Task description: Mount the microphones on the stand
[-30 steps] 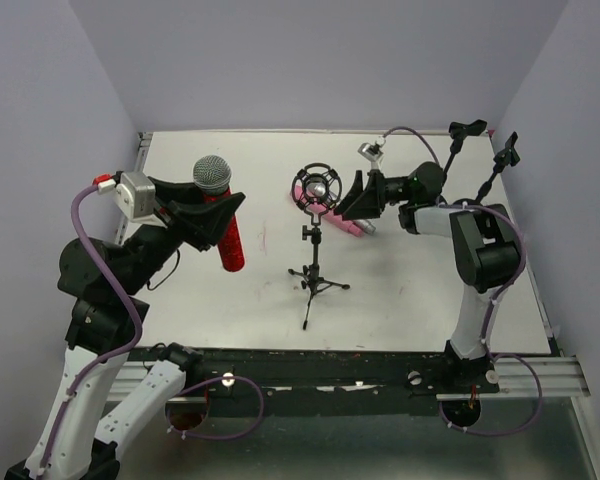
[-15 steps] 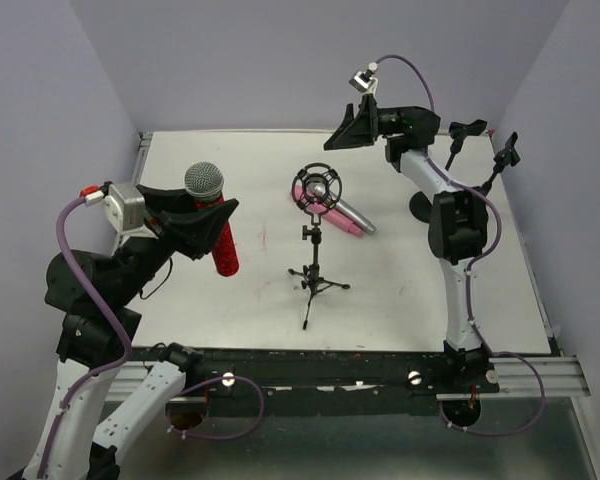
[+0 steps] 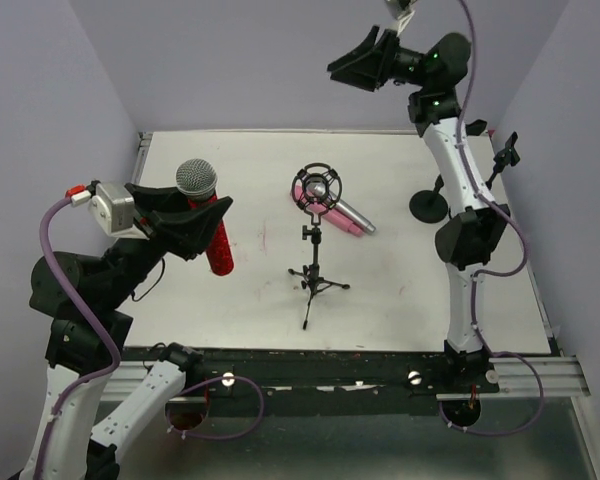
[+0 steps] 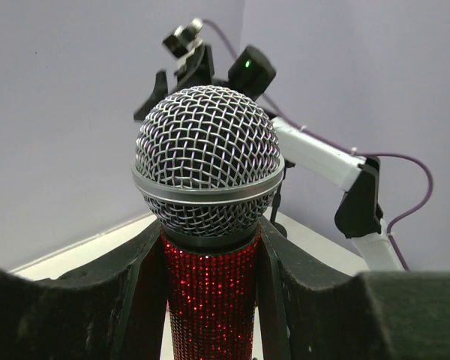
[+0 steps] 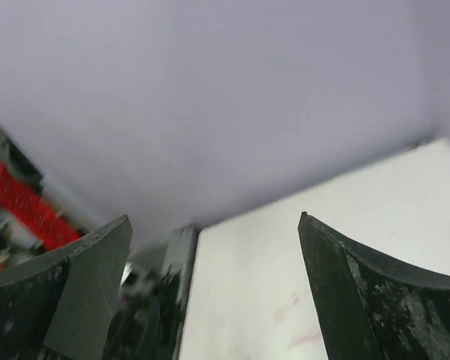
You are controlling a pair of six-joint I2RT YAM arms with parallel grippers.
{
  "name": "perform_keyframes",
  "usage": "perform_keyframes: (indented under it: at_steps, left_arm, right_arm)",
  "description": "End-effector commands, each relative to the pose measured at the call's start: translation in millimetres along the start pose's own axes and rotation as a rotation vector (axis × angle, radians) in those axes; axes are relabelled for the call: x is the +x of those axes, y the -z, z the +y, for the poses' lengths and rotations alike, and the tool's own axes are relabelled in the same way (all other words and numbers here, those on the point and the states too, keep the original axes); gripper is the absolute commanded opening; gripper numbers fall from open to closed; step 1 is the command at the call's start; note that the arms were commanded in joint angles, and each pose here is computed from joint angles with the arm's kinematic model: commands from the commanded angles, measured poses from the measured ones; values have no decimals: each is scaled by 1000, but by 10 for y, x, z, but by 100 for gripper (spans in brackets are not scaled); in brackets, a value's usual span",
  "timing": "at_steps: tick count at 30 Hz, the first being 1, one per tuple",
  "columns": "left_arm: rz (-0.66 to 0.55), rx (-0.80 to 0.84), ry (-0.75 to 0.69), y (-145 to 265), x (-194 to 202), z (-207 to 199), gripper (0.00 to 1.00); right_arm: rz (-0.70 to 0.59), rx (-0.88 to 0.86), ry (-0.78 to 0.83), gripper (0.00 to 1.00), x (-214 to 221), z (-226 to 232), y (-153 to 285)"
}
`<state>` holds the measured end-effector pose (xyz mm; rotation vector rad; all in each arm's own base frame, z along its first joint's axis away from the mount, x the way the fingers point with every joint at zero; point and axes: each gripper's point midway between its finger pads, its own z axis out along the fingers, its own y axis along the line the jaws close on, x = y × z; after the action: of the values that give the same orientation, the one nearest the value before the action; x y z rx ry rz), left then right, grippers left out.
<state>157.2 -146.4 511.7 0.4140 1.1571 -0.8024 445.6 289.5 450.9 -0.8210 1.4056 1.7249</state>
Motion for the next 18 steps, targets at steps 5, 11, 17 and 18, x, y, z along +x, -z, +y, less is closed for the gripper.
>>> perform_keyframes:
  at_steps: [5,11,17,18]
  left_arm:
    - [-34,-4,-6,-88,-103,27,0]
    - [-25,27,-25,-227,-63,46,0]
    - [-45,41,-62,-358,-148,72,0]
    - [-51,49,-68,-363,-176,57,0]
  right_arm:
    - [-71,912,536,100,-629,-529,700]
    - [-32,951,606,100,-173,-254,949]
    - [-16,1010,503,95,351,183,1211]
    - [20,963,476,94,536,277,1183]
